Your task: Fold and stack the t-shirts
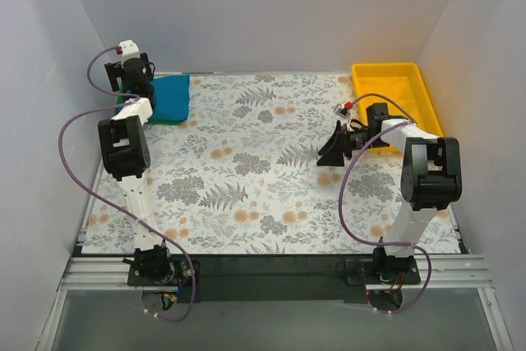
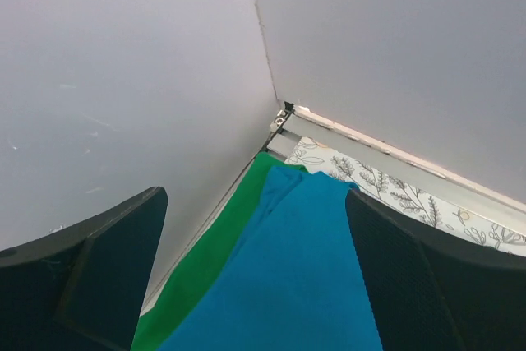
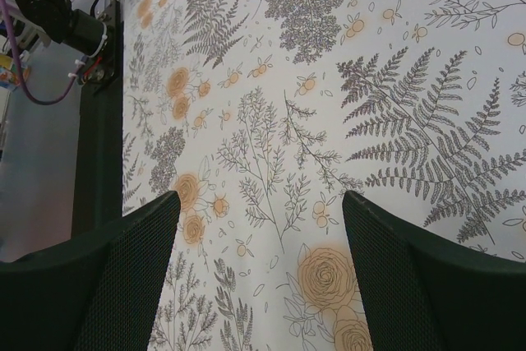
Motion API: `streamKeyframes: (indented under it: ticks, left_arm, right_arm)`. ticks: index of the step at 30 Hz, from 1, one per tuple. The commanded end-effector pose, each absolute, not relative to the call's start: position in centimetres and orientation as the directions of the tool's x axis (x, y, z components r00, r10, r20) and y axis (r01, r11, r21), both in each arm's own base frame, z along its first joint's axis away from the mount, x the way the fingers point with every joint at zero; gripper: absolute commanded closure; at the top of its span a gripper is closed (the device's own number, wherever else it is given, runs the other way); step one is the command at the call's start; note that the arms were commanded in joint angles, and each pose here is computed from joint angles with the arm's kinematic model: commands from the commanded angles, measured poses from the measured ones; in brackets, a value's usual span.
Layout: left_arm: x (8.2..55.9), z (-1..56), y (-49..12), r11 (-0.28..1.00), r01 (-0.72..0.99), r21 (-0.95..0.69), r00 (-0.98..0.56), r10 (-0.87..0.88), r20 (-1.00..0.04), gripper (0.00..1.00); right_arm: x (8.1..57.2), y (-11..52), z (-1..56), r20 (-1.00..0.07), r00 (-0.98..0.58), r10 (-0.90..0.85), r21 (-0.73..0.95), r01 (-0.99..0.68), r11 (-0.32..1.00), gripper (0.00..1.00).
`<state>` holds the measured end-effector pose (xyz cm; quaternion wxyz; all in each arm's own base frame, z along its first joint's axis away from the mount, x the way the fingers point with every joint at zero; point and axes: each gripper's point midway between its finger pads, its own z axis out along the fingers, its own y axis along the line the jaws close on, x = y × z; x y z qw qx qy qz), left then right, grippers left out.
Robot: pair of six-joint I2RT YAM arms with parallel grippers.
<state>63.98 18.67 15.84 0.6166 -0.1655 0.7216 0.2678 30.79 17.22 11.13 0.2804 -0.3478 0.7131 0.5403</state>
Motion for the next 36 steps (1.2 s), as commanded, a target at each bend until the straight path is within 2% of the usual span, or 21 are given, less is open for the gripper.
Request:
streamKeyframes:
  ticks: [1, 5, 8, 10, 11, 12, 15, 16, 17, 19, 20, 21, 23, 24, 26, 30, 32, 33, 36]
  left_arm:
    - [63.7, 21.3, 20.1, 0.755, -0.653, 0.058, -0.042, 0.040, -0.998, 0.10]
    - [62.8, 26.0, 19.6, 0.769, -0.637, -0.060, 0.043, -0.042, -0.998, 0.09]
    - [62.1, 28.3, 16.8, 0.841, -0.520, -0.149, 0.039, -0.152, -0.988, 0.11]
    - [61.6, 28.5, 13.2, 0.915, -0.355, -0.190, -0.024, -0.213, -0.977, 0.10]
    - [59.7, 28.4, 11.4, 0.926, -0.299, -0.231, -0.075, -0.264, -0.962, 0.10]
    - [58.8, 28.1, 8.4, 0.948, -0.161, -0.275, -0.134, -0.297, -0.945, 0.10]
    - [53.3, 27.1, 4.4, 0.896, -0.084, -0.437, -0.239, -0.444, -0.864, 0.10]
    - [51.5, 27.2, 2.7, 0.869, -0.013, -0.495, -0.283, -0.478, -0.832, 0.10]
    - [48.8, 29.2, 1.5, 0.850, 0.043, -0.525, -0.276, -0.495, -0.824, 0.11]
    - [44.5, 26.2, -0.8, 0.800, 0.069, -0.596, -0.383, -0.531, -0.756, 0.11]
    - [41.9, 27.8, -1.7, 0.803, 0.115, -0.585, -0.368, -0.513, -0.776, 0.11]
    - [39.9, 24.9, -2.1, 0.806, 0.097, -0.583, -0.416, -0.500, -0.760, 0.11]
    - [36.7, 25.7, -2.1, 0.841, 0.090, -0.533, -0.365, -0.471, -0.803, 0.10]
    - [35.3, 23.4, -2.0, 0.851, 0.053, -0.523, -0.387, -0.465, -0.796, 0.09]
    - [33.6, 23.6, -1.4, 0.879, 0.025, -0.477, -0.334, -0.442, -0.832, 0.08]
    - [32.3, 23.1, -1.4, 0.914, 0.000, -0.405, -0.325, -0.383, -0.864, 0.07]
    - [32.2, 23.0, -1.7, 0.921, 0.015, -0.390, -0.331, -0.363, -0.871, 0.07]
    - [32.1, 22.8, -2.0, 0.922, 0.025, -0.387, -0.337, -0.356, -0.871, 0.07]
    - [31.7, 21.8, -2.8, 0.919, 0.051, -0.391, -0.358, -0.349, -0.866, 0.07]
  right_arm:
    - [31.3, 17.3, 12.2, -0.795, -0.580, -0.175, 0.560, -0.814, 0.154, 0.14]
    - [31.4, 17.1, 12.2, -0.802, -0.567, -0.189, 0.543, -0.823, 0.166, 0.14]
    - [31.5, 16.9, 12.1, -0.808, -0.550, -0.211, 0.520, -0.834, 0.183, 0.14]
    - [31.5, 16.6, 12.1, -0.812, -0.534, -0.234, 0.497, -0.844, 0.200, 0.14]
    - [31.6, 16.5, 12.0, -0.817, -0.522, -0.245, 0.482, -0.851, 0.207, 0.15]
    - [31.7, 16.2, 11.8, -0.814, -0.514, -0.271, 0.464, -0.855, 0.230, 0.15]
    - [32.2, 15.3, 11.6, -0.813, -0.477, -0.334, 0.394, -0.873, 0.287, 0.15]
    - [32.3, 15.0, 11.6, -0.812, -0.468, -0.349, 0.375, -0.877, 0.302, 0.15]
    - [32.4, 14.8, 11.8, -0.813, -0.456, -0.362, 0.354, -0.881, 0.313, 0.16]
    - [32.7, 14.2, 12.3, -0.816, -0.429, -0.388, 0.299, -0.887, 0.352, 0.15]
    - [32.8, 14.0, 12.5, -0.818, -0.419, -0.393, 0.279, -0.888, 0.366, 0.15]
    - [32.5, 13.6, 12.7, -0.819, -0.403, -0.408, 0.243, -0.888, 0.391, 0.15]
    - [32.8, 13.2, 13.1, -0.829, -0.371, -0.418, 0.184, -0.887, 0.423, 0.14]
    - [32.7, 12.5, 13.2, -0.821, -0.363, -0.442, 0.139, -0.876, 0.462, 0.13]
    - [33.6, 11.7, 13.9, -0.827, -0.337, -0.450, 0.066, -0.853, 0.518, 0.11]
    - [34.8, 8.5, 17.3, -0.835, -0.267, -0.481, -0.158, -0.721, 0.674, 0.03]
    - [34.8, 7.0, 18.1, -0.841, -0.284, -0.460, -0.196, -0.632, 0.750, 0.02]
    - [35.0, 6.3, 20.1, -0.860, -0.243, -0.449, -0.240, -0.583, 0.776, 0.02]
    - [34.4, 4.1, 21.8, -0.891, -0.261, -0.371, -0.226, -0.454, 0.862, 0.02]
